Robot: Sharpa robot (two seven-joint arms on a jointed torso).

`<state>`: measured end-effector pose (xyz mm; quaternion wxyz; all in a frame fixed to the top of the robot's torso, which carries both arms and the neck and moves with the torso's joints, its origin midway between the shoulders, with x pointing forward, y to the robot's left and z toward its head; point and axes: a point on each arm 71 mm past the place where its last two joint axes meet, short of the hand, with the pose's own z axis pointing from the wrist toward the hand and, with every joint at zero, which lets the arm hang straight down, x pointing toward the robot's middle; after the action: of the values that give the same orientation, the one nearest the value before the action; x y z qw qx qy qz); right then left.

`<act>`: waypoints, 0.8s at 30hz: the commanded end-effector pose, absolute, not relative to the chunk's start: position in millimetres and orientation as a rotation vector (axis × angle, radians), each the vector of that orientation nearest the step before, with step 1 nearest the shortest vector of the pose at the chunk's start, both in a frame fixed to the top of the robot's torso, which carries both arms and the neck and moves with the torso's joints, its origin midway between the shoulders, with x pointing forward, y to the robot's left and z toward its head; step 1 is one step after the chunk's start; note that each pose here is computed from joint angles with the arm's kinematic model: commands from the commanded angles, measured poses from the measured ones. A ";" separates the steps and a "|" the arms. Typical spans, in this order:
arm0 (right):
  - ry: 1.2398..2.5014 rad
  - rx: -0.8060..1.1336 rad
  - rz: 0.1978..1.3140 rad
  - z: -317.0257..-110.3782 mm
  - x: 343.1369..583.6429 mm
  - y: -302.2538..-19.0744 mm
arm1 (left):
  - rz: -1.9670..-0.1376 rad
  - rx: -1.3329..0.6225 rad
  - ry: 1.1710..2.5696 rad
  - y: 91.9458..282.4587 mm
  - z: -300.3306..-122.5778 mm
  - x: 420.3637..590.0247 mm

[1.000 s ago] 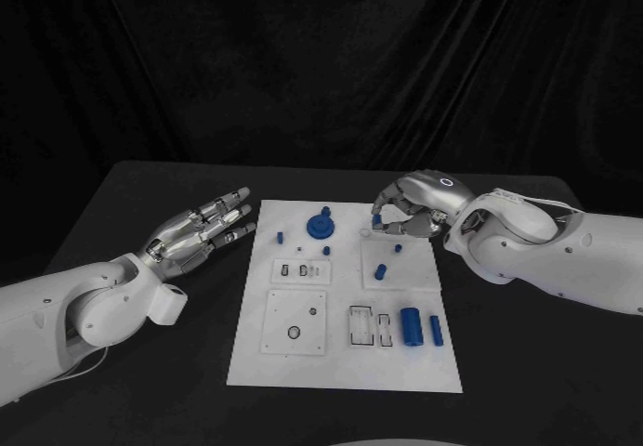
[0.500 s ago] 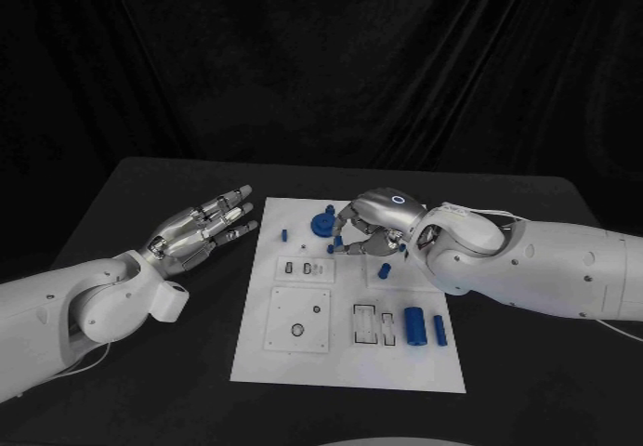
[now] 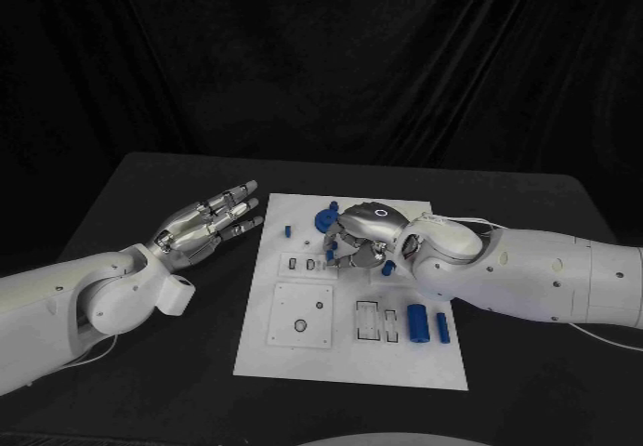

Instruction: Assemble the parts on the task board

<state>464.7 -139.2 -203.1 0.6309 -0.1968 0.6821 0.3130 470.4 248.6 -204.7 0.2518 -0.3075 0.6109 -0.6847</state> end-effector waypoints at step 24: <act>1.635 -0.514 0.694 -213.6 462.4 -134.9 | -1.884 -0.831 1.657 247.3 -204.0 469.4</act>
<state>463.3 -134.7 -210.1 0.6128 -0.2080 0.6966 0.3097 470.3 248.8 -204.8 0.2513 -0.3076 0.6114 -0.6844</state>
